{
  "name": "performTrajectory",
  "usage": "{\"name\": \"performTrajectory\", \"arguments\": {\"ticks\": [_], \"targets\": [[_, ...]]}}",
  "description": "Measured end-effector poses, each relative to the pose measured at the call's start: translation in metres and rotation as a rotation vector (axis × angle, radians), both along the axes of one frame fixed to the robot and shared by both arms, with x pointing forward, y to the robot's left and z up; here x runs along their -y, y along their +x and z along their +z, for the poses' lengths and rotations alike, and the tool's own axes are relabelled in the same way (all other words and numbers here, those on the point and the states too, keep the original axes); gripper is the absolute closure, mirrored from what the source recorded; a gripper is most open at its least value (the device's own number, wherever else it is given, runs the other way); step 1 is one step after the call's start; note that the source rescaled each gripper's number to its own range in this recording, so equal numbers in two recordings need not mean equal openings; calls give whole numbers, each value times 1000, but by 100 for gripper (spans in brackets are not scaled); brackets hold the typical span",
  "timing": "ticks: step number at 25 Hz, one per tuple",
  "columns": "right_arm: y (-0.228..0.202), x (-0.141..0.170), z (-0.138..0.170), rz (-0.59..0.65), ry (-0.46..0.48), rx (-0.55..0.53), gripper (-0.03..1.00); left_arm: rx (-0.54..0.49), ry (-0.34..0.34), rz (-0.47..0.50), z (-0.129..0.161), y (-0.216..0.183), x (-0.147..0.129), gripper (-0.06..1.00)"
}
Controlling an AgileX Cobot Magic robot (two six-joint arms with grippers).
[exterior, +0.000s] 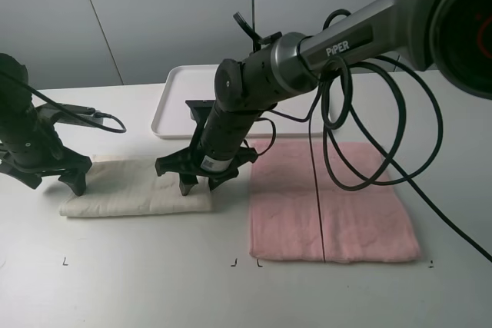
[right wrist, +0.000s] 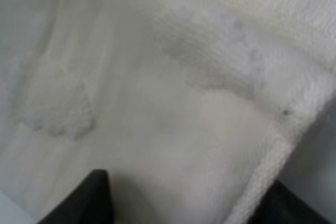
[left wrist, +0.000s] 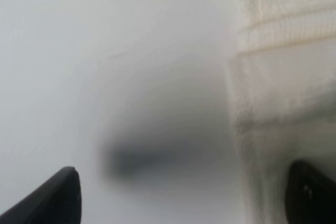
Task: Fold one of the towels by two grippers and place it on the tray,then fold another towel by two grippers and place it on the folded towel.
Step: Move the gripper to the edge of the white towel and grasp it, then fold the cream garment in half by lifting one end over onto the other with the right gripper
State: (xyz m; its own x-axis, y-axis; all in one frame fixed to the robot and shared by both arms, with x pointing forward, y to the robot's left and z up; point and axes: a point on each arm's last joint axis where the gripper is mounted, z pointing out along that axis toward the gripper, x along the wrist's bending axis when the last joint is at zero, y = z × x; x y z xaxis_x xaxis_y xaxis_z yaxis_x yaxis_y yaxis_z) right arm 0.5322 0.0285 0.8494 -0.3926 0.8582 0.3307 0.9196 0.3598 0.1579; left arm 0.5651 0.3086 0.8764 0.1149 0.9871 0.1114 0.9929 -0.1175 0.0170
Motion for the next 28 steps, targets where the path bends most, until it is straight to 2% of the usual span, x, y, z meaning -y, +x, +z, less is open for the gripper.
{"name": "performTrajectory", "arguments": {"ticks": [3,4,15,22,28], "targets": [[2,0,-3,-5,5,9,87,2,1,-2,0,0,0,-5],[2,0,-4,-5,6,11,92,4,1,-2,0,0,0,-5],[0,1,5,47,4,14,93,11,0,10,0,1,0,-5],[-5,2,42,124,31,36,93,24,-4,18,0,2,0,-5],[-7,0,68,120,96,58,93,37,-9,23,0,3,1,-5]]}}
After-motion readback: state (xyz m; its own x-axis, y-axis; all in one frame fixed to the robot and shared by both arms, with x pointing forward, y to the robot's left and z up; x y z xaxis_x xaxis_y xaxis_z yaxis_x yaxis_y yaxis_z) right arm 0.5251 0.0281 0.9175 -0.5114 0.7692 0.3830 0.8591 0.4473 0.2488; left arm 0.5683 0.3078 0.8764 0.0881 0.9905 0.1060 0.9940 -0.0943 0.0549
